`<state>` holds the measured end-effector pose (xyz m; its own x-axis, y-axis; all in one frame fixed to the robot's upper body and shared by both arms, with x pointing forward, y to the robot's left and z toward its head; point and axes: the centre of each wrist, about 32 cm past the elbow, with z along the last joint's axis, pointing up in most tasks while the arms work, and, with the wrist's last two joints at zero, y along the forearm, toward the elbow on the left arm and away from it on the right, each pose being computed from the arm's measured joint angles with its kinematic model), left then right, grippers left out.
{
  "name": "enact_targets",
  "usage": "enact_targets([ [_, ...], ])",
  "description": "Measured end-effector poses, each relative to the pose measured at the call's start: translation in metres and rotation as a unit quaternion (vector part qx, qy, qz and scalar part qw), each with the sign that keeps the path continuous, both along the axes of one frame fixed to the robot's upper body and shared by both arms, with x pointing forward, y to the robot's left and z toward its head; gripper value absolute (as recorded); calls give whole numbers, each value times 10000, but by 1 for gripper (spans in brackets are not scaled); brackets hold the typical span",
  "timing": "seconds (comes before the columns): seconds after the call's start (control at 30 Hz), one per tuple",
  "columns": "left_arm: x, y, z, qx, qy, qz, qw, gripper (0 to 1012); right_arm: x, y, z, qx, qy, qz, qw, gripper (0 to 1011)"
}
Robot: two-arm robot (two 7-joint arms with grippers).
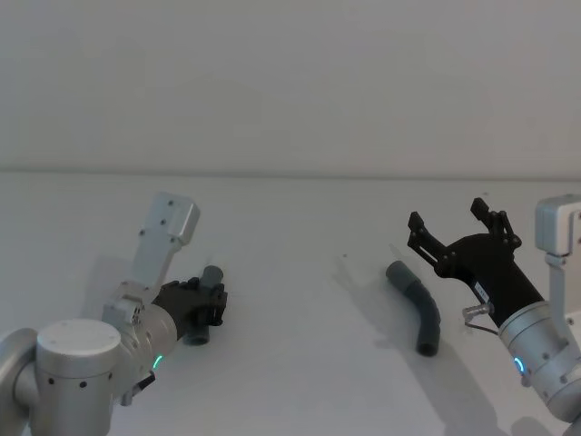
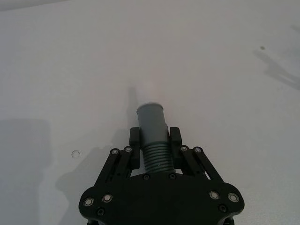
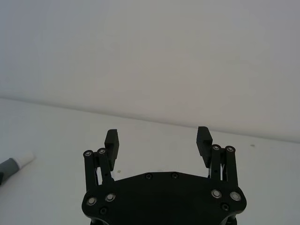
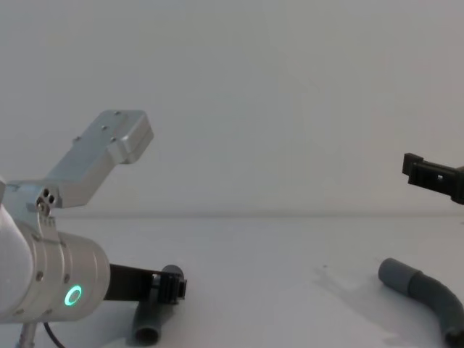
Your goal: Use both hands to pick up one end of the pipe from the table, align the ends, and insert them.
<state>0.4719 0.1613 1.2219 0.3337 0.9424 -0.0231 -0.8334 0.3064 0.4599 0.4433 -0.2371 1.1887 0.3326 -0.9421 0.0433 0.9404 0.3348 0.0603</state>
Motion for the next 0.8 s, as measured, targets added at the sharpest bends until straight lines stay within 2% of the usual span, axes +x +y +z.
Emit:
enact_targets([
  [0.8,1,-4,0,-8,1,0,10000,352,-1,1,0,-24,2,4,10000,1004],
])
